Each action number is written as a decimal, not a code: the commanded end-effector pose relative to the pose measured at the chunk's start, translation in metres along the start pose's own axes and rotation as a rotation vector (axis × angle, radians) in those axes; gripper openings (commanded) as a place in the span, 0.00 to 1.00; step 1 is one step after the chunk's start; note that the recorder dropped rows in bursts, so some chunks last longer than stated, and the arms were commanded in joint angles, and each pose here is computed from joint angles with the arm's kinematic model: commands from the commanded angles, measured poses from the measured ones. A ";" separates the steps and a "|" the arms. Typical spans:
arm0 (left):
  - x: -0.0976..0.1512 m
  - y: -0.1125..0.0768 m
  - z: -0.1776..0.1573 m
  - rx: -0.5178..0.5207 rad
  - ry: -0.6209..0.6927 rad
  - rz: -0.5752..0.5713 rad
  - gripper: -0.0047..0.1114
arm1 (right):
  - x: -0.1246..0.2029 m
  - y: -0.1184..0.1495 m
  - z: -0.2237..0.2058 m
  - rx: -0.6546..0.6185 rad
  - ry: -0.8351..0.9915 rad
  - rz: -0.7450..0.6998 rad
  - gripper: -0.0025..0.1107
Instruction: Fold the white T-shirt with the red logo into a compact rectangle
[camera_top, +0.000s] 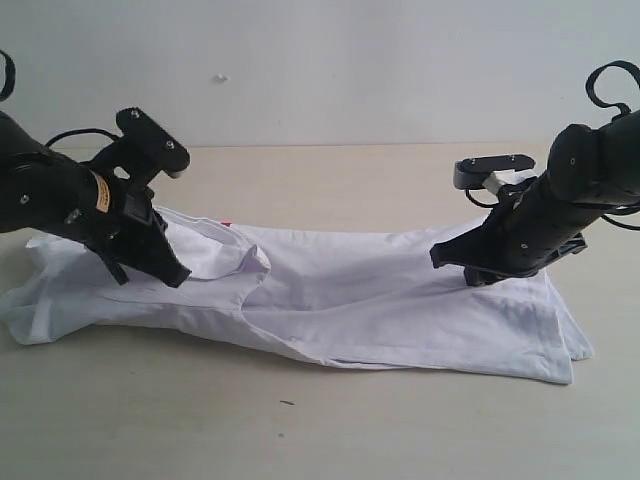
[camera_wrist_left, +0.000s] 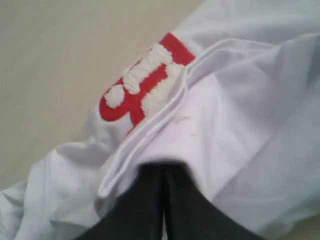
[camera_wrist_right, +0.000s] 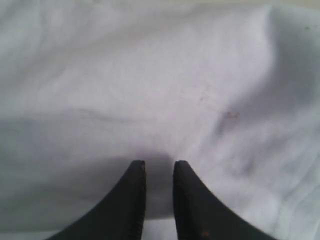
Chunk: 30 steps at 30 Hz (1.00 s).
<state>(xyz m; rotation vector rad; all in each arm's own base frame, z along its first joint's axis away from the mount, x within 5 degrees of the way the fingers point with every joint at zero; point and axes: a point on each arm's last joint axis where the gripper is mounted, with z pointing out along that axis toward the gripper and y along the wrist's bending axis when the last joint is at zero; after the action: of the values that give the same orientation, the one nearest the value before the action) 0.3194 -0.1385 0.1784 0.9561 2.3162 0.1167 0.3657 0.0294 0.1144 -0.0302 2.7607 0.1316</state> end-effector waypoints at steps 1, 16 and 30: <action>0.000 0.028 0.009 -0.048 -0.009 -0.055 0.04 | -0.002 -0.002 -0.003 0.003 -0.020 -0.018 0.21; -0.018 0.073 -0.021 -0.117 -0.041 -0.197 0.04 | -0.003 -0.002 -0.003 0.005 -0.027 -0.018 0.21; 0.026 0.014 -0.007 0.191 0.049 -0.044 0.04 | -0.001 -0.001 -0.003 -0.002 -0.002 -0.011 0.21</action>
<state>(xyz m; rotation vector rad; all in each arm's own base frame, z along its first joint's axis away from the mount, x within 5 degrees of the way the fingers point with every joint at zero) 0.3044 -0.1080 0.1810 1.0135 2.4662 -0.1132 0.3655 0.0296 0.1144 -0.0409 2.7626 0.1326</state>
